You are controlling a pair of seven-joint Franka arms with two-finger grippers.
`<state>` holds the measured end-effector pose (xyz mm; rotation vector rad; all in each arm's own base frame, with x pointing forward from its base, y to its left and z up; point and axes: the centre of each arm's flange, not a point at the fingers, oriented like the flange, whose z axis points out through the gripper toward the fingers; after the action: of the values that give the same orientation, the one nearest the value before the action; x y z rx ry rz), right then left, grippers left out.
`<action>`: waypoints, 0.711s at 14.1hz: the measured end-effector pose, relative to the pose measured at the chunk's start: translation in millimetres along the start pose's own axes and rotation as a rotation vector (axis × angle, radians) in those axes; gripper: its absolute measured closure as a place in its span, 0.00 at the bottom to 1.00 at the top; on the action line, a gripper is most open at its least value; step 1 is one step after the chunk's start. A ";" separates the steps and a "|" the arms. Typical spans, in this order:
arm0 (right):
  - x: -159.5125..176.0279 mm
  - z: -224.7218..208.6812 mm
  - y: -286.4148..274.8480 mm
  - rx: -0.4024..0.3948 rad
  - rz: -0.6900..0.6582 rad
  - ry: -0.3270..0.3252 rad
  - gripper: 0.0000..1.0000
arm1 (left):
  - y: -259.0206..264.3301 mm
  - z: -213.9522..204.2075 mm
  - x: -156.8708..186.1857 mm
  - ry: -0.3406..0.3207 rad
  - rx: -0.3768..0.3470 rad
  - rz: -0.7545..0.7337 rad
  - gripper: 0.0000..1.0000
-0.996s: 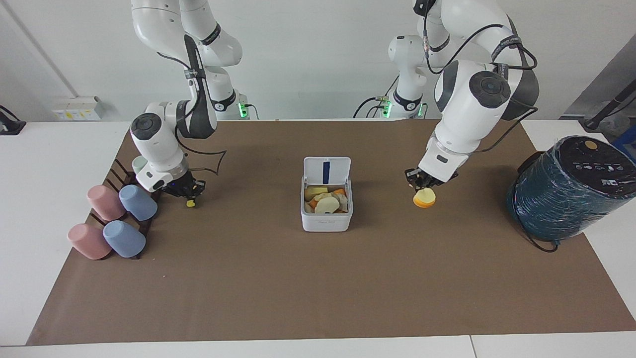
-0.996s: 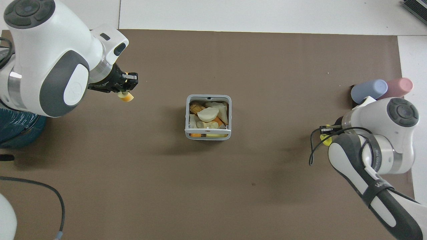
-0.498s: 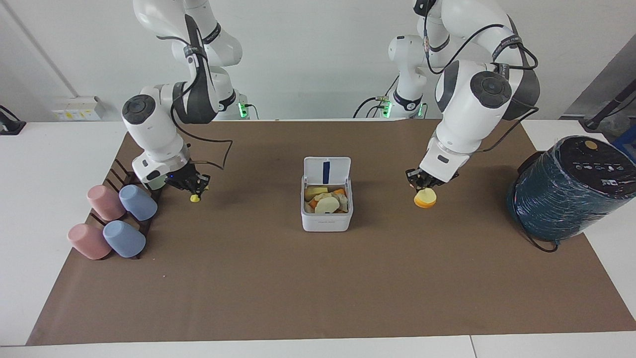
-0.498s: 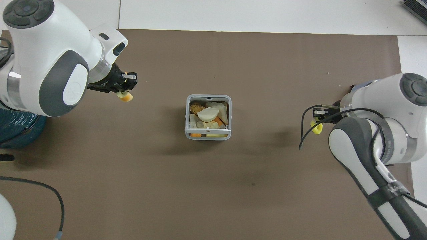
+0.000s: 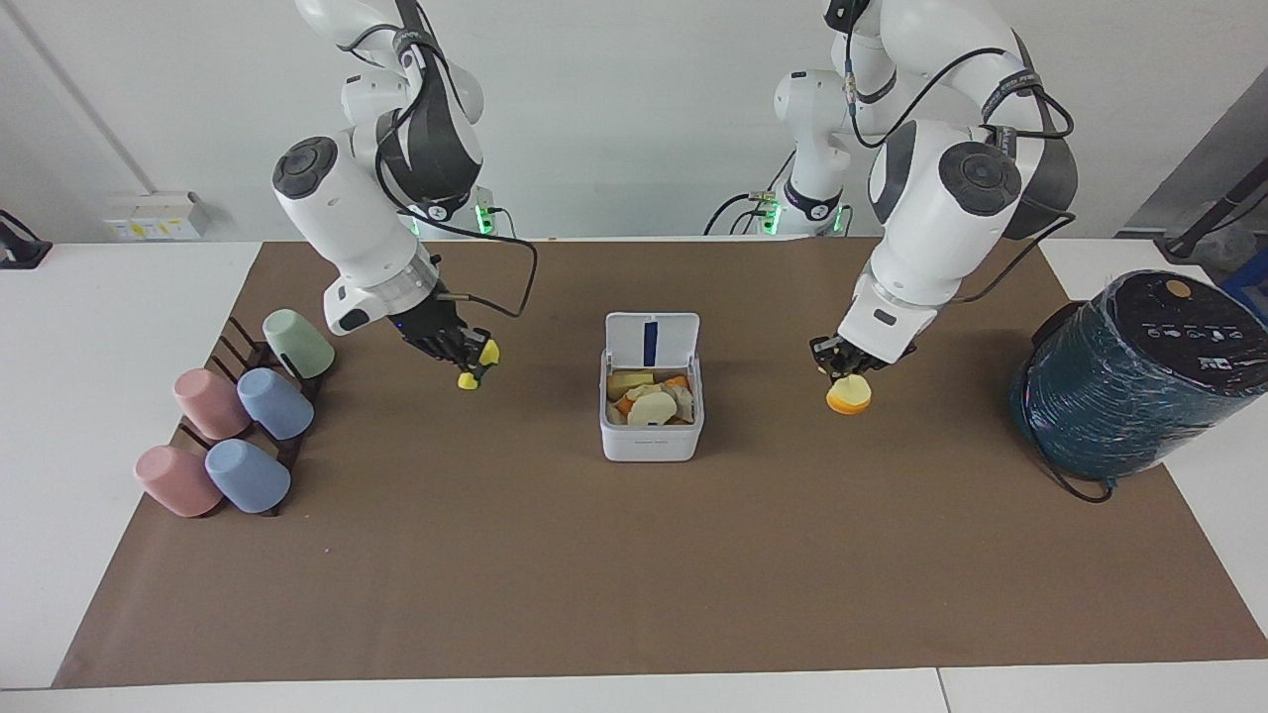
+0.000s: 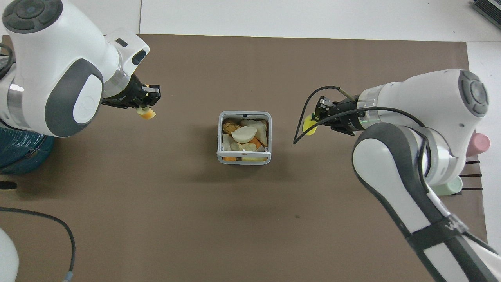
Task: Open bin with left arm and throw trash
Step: 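Carry the yellow piece over the bin and release it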
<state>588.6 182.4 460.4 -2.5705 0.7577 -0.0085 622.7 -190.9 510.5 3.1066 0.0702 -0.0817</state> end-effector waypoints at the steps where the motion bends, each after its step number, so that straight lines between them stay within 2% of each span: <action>1: -12.5 15.6 -15.3 0.029 0.037 0.007 0.97 | 0.0 0.0 0.0 0.000 0.000 0.000 0.90; 3: -42.5 53.8 -43.3 0.060 0.088 0.024 0.97 | 0.1 0.0 0.0 0.001 0.000 0.000 0.90; 6: -77.4 108.9 -61.4 0.061 0.087 0.023 0.94 | 0.3 -0.1 0.0 0.001 0.000 0.001 0.90; 8: -84.3 127.4 -61.3 0.051 0.079 0.019 0.77 | 0.5 -0.2 0.0 0.002 -0.001 0.001 0.90; 10: -83.3 128.2 -60.8 0.050 0.081 0.020 0.55 | 1.1 -0.2 -0.1 0.002 -0.002 0.002 0.90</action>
<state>566.0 325.1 381.7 -2.4946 0.8573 -0.0268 622.7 -191.9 510.8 3.1051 0.0678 -0.0782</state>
